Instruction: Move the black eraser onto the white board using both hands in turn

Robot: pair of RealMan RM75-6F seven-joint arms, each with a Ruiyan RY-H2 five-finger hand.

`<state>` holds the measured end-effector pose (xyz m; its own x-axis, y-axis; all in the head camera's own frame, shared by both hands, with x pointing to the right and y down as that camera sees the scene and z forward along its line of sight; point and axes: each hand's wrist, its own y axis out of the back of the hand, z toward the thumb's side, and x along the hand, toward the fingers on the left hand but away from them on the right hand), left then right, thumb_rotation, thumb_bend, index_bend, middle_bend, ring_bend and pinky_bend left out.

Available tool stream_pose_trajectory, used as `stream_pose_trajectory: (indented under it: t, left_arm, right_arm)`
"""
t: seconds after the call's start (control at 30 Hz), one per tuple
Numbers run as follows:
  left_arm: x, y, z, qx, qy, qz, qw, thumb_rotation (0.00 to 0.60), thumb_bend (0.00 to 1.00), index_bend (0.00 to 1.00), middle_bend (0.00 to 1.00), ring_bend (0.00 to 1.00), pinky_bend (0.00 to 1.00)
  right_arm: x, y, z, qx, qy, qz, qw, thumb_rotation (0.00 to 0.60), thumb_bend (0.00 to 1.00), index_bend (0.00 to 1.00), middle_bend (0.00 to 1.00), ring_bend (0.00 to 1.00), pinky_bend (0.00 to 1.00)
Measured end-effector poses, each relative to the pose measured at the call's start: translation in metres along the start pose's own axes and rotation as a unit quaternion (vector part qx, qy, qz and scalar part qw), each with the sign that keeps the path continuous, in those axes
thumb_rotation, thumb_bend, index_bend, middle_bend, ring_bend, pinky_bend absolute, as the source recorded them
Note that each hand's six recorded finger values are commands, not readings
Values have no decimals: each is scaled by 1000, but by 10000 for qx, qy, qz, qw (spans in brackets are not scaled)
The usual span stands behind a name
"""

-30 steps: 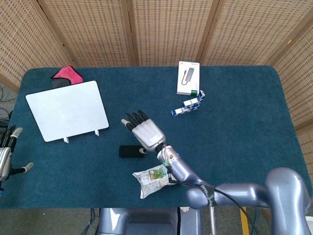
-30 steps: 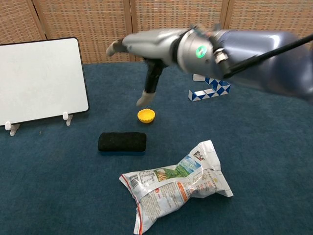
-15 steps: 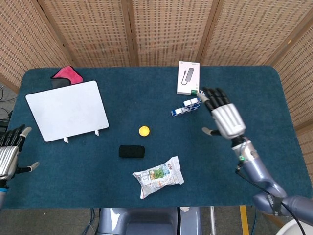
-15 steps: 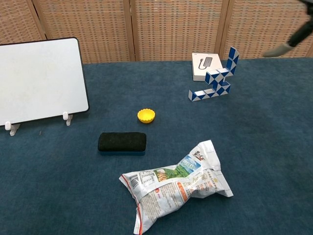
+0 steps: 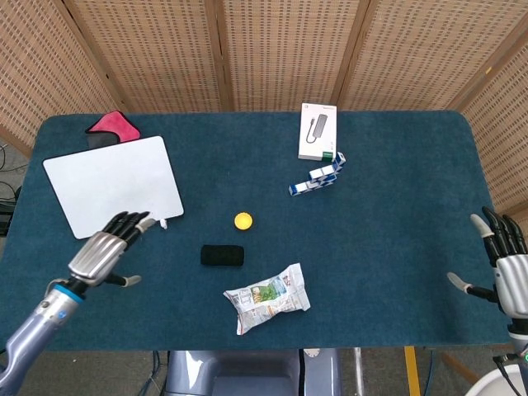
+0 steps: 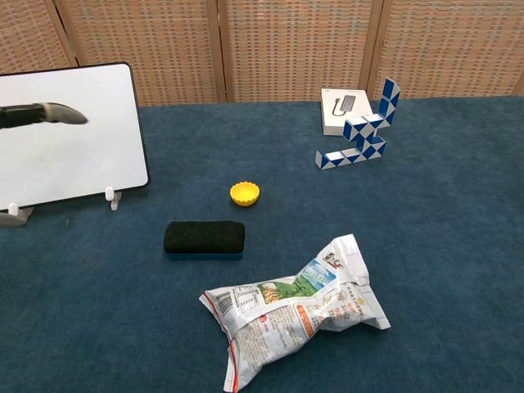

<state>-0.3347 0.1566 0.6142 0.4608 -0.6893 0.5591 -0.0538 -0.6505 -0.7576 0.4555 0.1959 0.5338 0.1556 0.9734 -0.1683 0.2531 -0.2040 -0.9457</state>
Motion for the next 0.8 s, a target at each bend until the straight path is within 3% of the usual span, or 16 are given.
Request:
stream_pose_trajectory:
  t: [0.17,0.33,0.57,0.8]
  left_arm:
    - [30,-9,29,284,-199,-164,9993,600,0,0,0,0,0]
    - [57,-24,47,514,-48,-332,9981,600,0,31,0,1,13]
    - [90,-57,75,406,149,-599,9973,600,0,106,28,74,127]
    - [113,-70,89,457,222,-550,9972,600,0,218,140,184,239]
  right_arm:
    - [4,5,0,-143,36,29,9999,600,0,0,0,0,0]
    - [3,8,-3,-218,36,4,9998,600,0,0,0,0,0]
    - [2,11,-6,-279,24,-24,9996,600,0,0,0,0,0]
    - [1,10,-8,-304,-2,-3,9995,600,0,0,0,0,0]
